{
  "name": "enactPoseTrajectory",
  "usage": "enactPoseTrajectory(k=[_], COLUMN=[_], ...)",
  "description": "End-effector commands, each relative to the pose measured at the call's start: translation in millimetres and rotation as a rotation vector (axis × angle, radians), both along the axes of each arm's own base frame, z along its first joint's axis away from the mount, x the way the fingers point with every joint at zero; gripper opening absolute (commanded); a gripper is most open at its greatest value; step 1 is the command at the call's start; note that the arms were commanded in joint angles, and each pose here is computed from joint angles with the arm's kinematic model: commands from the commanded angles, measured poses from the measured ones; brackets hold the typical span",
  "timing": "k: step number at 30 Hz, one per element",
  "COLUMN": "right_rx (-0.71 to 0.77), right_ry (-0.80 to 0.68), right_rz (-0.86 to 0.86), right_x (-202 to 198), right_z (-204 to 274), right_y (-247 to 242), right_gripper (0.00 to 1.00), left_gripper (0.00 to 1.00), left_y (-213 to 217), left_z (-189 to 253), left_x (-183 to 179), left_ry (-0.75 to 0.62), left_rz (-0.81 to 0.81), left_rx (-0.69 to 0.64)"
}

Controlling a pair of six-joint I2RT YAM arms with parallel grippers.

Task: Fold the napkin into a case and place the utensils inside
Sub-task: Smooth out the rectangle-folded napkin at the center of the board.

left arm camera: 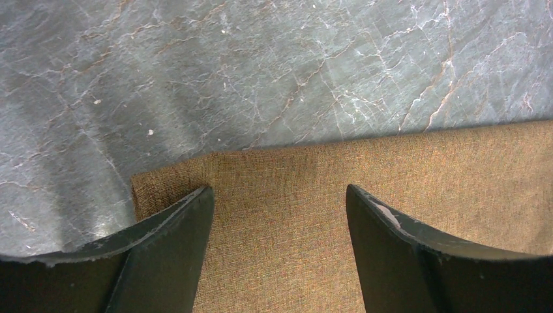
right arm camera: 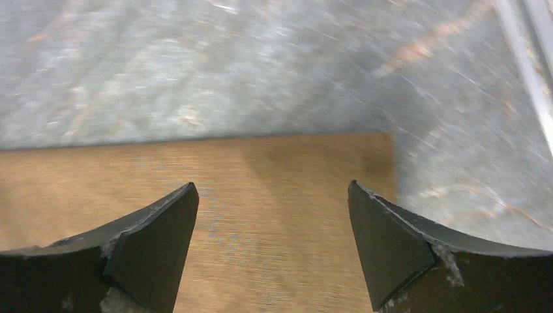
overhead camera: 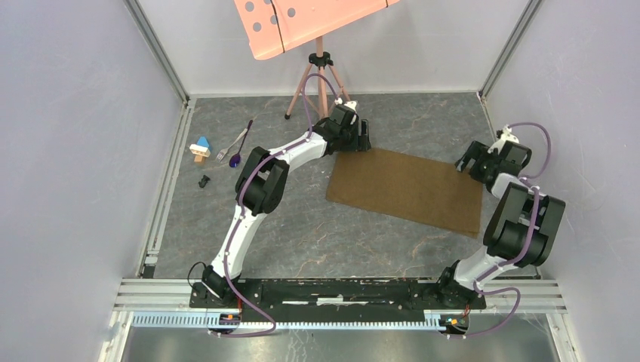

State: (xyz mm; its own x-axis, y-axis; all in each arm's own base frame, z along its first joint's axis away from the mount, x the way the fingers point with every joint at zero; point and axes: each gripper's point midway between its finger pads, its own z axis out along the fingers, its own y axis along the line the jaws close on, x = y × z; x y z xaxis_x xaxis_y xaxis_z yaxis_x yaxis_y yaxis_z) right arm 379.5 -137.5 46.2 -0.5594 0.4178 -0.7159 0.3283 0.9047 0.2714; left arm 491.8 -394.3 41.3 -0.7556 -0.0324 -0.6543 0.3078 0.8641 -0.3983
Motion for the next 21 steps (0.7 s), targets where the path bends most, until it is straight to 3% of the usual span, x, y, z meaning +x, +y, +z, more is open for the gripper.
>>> enactPoseTrajectory(k=[1, 6, 11, 15, 21], right_rx=[0.022, 0.194, 0.244, 0.238, 0.115], right_ry=[-0.165, -0.162, -0.145, -0.098, -0.039], right_rz=[0.154, 0.228, 0.187, 0.125, 0.070], right_x=[36.2, 52.5, 50.0, 33.4, 32.2], right_z=[57.6, 32.2, 7.0, -17.3, -25.7], right_y=[40.5, 62.1, 46.0, 21.2, -17.5], right_gripper=[0.93, 0.93, 0.91, 0.90, 0.89], left_gripper=[0.82, 0.82, 0.82, 0.82, 0.82], left_y=[15.3, 16.6, 19.3, 21.1, 25.6], left_z=[-11.9, -18.6, -25.3, -32.8, -40.3], left_x=[7.7, 6.5, 6.4, 5.6, 5.3], left_ry=[0.014, 0.039, 0.064, 0.089, 0.108], left_rz=[0.058, 0.086, 0.124, 0.145, 0.150], left_rx=[0.033, 0.029, 0.019, 0.012, 0.022])
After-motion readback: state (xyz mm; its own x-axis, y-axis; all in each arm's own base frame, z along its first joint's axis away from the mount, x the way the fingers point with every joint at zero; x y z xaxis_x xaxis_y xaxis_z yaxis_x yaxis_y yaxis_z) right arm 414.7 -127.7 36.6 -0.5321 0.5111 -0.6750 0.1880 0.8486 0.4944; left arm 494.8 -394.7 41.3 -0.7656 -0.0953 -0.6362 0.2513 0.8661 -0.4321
